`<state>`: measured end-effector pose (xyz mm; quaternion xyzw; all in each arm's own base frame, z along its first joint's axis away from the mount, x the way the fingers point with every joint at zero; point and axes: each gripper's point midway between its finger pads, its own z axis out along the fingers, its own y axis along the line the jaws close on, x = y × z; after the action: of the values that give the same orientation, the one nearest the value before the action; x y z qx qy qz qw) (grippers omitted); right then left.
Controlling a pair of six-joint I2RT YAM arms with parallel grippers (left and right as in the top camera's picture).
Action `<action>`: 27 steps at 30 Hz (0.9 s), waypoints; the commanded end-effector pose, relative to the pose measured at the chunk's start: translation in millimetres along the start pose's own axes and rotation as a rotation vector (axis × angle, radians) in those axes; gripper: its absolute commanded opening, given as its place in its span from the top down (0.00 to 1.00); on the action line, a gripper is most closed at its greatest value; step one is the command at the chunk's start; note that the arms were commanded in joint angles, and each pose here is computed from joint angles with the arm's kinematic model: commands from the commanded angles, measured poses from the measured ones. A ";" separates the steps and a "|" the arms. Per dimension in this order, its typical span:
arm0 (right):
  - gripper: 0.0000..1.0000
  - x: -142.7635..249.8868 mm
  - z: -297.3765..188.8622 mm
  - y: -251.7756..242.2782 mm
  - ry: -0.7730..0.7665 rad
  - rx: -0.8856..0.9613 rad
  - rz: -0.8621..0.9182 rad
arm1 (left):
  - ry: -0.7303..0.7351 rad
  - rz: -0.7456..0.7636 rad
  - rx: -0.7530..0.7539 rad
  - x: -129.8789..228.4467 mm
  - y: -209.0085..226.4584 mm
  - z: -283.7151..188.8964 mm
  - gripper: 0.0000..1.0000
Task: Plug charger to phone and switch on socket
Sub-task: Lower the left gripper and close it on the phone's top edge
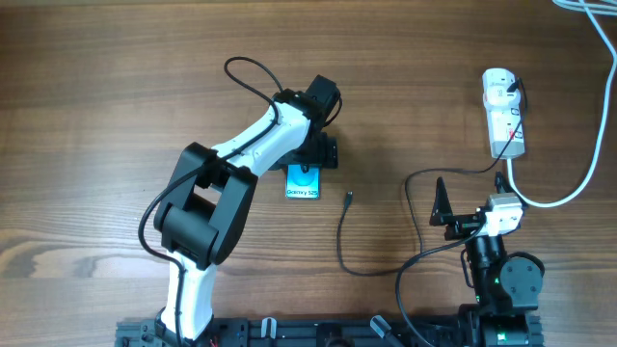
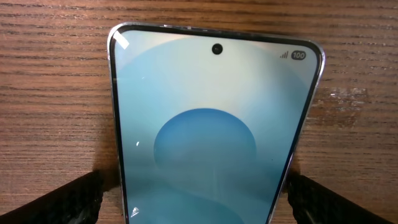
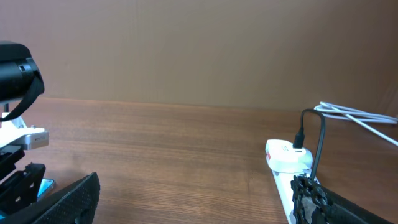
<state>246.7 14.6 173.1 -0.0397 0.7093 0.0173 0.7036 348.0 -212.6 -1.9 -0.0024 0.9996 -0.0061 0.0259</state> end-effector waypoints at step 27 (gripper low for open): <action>0.00 -2.1 -0.5 -2.0 -0.011 0.013 -0.011 | 0.070 -0.010 -0.021 13.0 2.3 26.4 0.18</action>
<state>246.7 14.6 173.1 -0.0397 0.7093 0.0173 0.7036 348.3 -212.7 -3.0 -0.0058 0.9996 -0.0056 0.0256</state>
